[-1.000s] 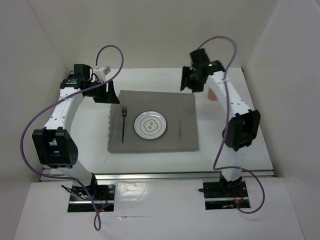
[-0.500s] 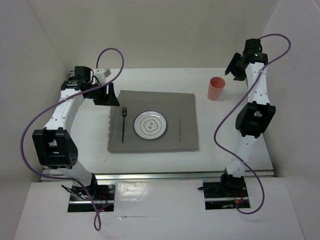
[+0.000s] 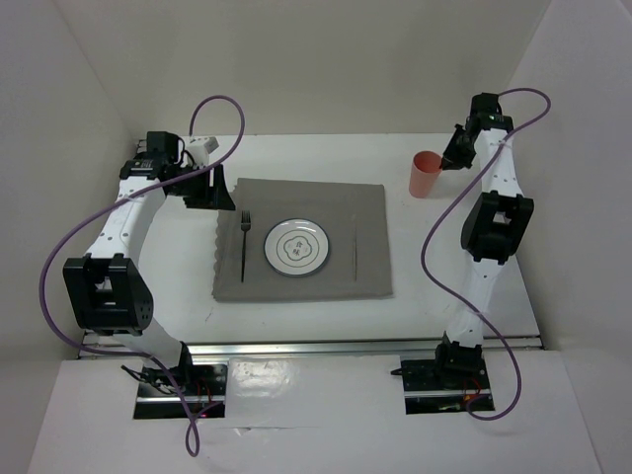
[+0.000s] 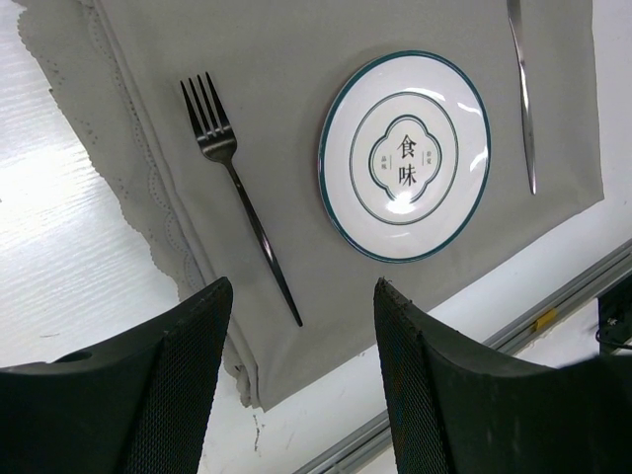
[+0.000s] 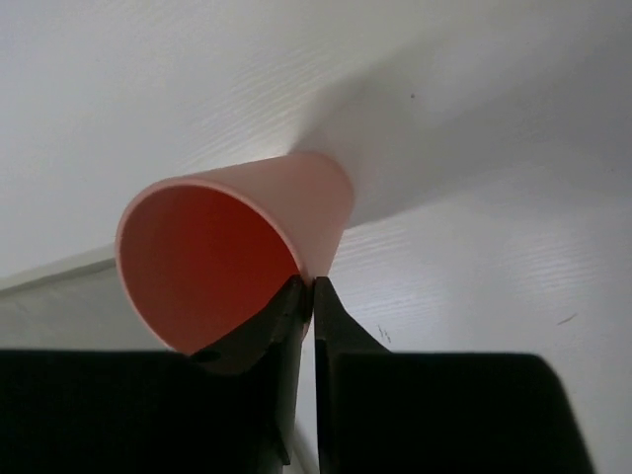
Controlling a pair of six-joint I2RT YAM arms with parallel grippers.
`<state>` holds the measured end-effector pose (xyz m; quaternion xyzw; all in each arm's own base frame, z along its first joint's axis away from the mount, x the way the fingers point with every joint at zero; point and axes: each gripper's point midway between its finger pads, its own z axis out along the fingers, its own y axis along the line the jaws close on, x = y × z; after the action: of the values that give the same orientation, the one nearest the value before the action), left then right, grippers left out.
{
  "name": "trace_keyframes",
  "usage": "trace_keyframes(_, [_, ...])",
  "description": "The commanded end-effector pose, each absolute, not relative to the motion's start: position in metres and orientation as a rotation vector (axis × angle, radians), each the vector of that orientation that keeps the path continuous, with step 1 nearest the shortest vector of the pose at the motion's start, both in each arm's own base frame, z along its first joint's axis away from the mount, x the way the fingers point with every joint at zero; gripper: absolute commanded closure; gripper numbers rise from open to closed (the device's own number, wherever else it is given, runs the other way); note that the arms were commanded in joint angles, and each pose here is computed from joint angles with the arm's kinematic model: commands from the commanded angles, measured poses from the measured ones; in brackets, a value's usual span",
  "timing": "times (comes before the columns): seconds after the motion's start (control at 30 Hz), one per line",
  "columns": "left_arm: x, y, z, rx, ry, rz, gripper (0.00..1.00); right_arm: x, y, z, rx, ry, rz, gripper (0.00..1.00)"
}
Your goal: Set the dinner table for one person
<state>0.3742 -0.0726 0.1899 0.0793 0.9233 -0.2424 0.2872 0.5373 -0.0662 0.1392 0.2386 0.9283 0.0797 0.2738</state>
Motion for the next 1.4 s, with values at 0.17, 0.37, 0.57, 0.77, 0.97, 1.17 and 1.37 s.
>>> trace_keyframes(0.17, [0.377, -0.069, 0.2, 0.242, 2.422, -0.617, 0.34, 0.548, -0.072, 0.159, 0.575, 2.42, 0.136, 1.0])
trace_keyframes(0.37, [0.379, -0.069, 0.2, 0.242, 2.422, -0.617, 0.34, 0.544, -0.054, 0.185, 0.486, 2.417, 0.101, 1.0])
trace_keyframes(0.57, [0.38, -0.069, 0.197, 0.239, 2.431, -0.62, 0.34, 0.537, 0.076, 0.232, 0.142, 2.361, 0.102, 1.0])
trace_keyframes(0.77, [0.378, -0.069, 0.193, 0.236, 2.441, -0.623, 0.34, 0.518, 0.131, 0.215, 0.073, 2.431, 0.106, 1.0])
trace_keyframes(0.97, [0.378, -0.069, 0.193, 0.236, 2.441, -0.623, 0.34, 0.517, 0.156, 0.224, 0.023, 2.39, 0.114, 1.0])
trace_keyframes(1.17, [0.378, -0.068, 0.192, 0.233, 2.444, -0.612, 0.34, 0.512, 0.163, 0.195, -0.002, 2.462, 0.106, 1.0])
trace_keyframes(1.37, [0.378, -0.068, 0.192, 0.233, 2.444, -0.612, 0.34, 0.511, 0.166, 0.173, -0.015, 2.516, 0.112, 1.0])
